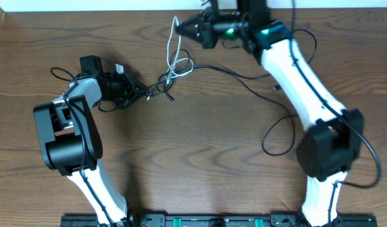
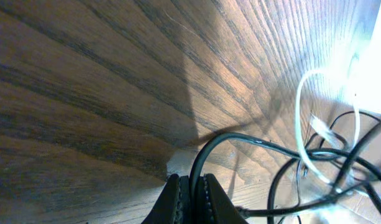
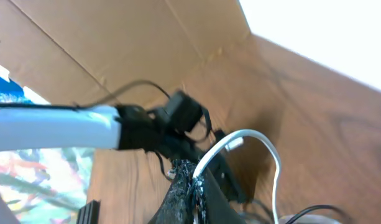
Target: Untangle cables
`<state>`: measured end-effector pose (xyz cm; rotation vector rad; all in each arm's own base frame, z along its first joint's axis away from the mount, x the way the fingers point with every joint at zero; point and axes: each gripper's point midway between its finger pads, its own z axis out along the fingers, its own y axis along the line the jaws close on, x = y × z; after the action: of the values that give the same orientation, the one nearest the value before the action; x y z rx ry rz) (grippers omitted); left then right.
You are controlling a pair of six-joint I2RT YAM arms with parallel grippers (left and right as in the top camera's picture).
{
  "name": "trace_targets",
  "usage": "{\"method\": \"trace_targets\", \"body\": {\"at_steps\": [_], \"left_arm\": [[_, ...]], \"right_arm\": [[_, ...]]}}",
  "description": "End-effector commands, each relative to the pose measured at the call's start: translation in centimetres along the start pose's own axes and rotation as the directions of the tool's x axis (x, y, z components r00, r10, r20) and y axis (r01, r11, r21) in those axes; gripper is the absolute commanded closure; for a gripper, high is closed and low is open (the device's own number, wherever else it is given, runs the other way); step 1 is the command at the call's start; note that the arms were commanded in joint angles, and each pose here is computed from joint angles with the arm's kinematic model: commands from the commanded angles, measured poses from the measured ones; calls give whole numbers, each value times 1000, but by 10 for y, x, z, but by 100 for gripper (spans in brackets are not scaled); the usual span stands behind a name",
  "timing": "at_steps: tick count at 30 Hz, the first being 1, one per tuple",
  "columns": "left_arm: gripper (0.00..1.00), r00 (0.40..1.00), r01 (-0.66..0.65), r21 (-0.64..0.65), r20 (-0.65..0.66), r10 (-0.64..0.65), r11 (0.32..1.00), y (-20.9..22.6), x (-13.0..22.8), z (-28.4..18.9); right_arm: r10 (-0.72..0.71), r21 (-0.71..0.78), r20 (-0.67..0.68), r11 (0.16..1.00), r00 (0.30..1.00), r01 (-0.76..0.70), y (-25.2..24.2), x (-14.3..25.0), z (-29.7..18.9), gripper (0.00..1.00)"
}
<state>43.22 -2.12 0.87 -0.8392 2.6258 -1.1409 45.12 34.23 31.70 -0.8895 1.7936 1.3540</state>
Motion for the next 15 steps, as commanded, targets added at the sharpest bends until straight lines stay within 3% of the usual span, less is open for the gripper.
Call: {"method": "trace_targets", "body": {"at_steps": [1, 15], "left_arm": [[93, 1000, 3, -3, -14, -3, 1000, 5, 1, 4], [93, 1000, 3, -3, -13, -3, 1000, 5, 1, 4]], "right_arm": [[-149, 13, 90, 989, 985, 148, 47, -49, -40, 99], [-447, 108, 275, 894, 851, 434, 127, -126, -116, 99]]}}
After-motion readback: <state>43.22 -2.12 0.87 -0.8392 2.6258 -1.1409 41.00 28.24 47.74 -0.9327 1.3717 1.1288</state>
